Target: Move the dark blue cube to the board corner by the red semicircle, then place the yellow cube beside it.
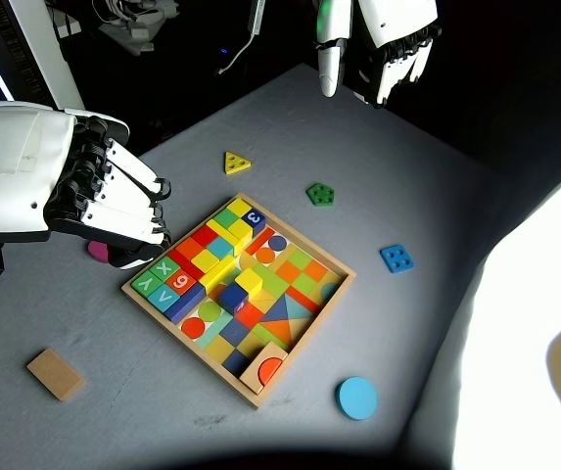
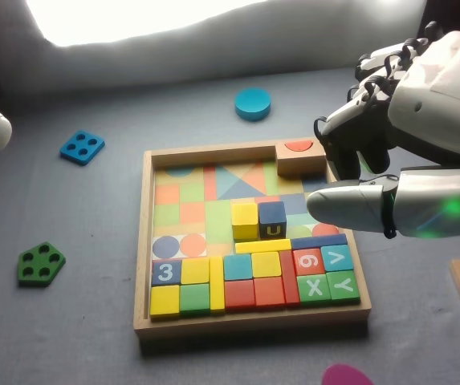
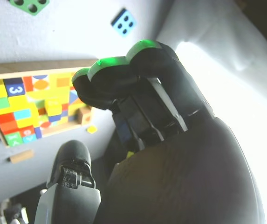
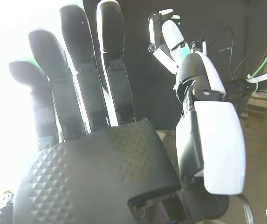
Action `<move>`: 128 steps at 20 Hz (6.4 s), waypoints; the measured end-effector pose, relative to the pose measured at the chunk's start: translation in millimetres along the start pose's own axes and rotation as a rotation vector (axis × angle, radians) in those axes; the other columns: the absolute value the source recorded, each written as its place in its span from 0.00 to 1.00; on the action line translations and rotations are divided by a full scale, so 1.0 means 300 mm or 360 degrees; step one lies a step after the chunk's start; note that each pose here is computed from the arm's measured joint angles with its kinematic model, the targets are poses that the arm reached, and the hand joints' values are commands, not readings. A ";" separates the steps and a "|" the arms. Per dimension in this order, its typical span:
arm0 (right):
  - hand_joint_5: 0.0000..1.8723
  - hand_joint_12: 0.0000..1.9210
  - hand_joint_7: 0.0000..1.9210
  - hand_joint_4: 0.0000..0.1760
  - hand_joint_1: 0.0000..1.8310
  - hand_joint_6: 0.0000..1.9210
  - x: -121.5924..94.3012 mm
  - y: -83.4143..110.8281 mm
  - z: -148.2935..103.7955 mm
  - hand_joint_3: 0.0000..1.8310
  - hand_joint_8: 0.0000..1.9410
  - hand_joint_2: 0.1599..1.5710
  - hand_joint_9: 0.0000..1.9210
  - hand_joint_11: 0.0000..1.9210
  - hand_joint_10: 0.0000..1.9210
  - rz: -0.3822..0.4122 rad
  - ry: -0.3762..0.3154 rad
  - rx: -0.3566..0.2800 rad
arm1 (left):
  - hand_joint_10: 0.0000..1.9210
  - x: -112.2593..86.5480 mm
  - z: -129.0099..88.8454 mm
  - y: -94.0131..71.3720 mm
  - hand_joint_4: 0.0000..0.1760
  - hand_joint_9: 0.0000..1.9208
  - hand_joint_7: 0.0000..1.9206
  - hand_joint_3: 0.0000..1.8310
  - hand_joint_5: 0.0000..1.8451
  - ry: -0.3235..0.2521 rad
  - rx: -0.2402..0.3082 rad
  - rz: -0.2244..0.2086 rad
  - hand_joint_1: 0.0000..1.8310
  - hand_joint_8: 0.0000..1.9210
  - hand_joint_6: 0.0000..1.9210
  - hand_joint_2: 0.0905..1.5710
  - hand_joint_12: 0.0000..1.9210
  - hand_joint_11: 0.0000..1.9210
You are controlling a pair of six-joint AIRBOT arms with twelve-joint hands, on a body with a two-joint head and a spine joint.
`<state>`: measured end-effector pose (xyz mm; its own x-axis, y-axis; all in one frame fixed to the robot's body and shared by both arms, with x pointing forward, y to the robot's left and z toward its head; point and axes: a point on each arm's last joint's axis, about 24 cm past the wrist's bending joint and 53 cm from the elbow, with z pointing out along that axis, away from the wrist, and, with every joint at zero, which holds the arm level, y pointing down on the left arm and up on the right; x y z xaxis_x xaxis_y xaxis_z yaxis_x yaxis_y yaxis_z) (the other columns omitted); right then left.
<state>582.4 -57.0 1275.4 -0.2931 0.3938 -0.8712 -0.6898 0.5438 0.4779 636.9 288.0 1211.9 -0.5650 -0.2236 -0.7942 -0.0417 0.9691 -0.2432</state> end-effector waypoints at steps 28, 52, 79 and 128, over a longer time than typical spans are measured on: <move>0.39 0.00 0.03 0.25 0.00 0.04 0.273 -0.181 0.162 0.00 0.00 0.66 0.00 0.00 0.00 0.0026 0.0304 0.0245 | 0.00 0.007 0.000 0.011 0.27 0.00 0.00 0.00 0.00 0.0016 -0.0018 0.0010 0.00 0.00 0.00 0.68 0.26 0.00; 0.40 0.00 0.03 0.12 0.00 0.01 0.353 -0.266 0.247 0.00 0.00 0.67 0.00 0.00 0.00 -0.0039 0.0330 0.0278 | 0.00 0.008 0.000 0.012 0.33 0.00 0.00 0.00 0.00 0.0018 -0.0019 0.0008 0.00 0.00 0.00 0.68 0.10 0.00; 0.42 0.00 0.06 0.04 0.00 0.01 0.371 -0.318 0.238 0.00 0.00 0.69 0.00 0.00 0.00 -0.0050 0.0338 0.0324 | 0.00 0.008 0.000 0.014 0.33 0.00 0.00 0.00 0.00 0.0018 -0.0023 0.0009 0.00 0.00 0.00 0.68 0.19 0.00; 0.43 0.00 0.07 0.00 0.00 0.01 0.212 -0.526 0.213 0.00 0.00 0.69 0.00 0.00 0.00 -0.0200 0.0164 0.0497 | 0.00 0.007 0.000 0.018 0.32 0.00 0.00 0.00 0.00 0.0015 -0.0031 0.0015 0.00 0.00 0.00 0.69 0.17 0.00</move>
<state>714.8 -70.2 1151.7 -0.2949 0.2415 -0.9245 -0.4934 0.7901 0.3638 635.5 292.7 1208.9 -0.5734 -0.2133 -0.7910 -0.0519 0.9730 -0.2247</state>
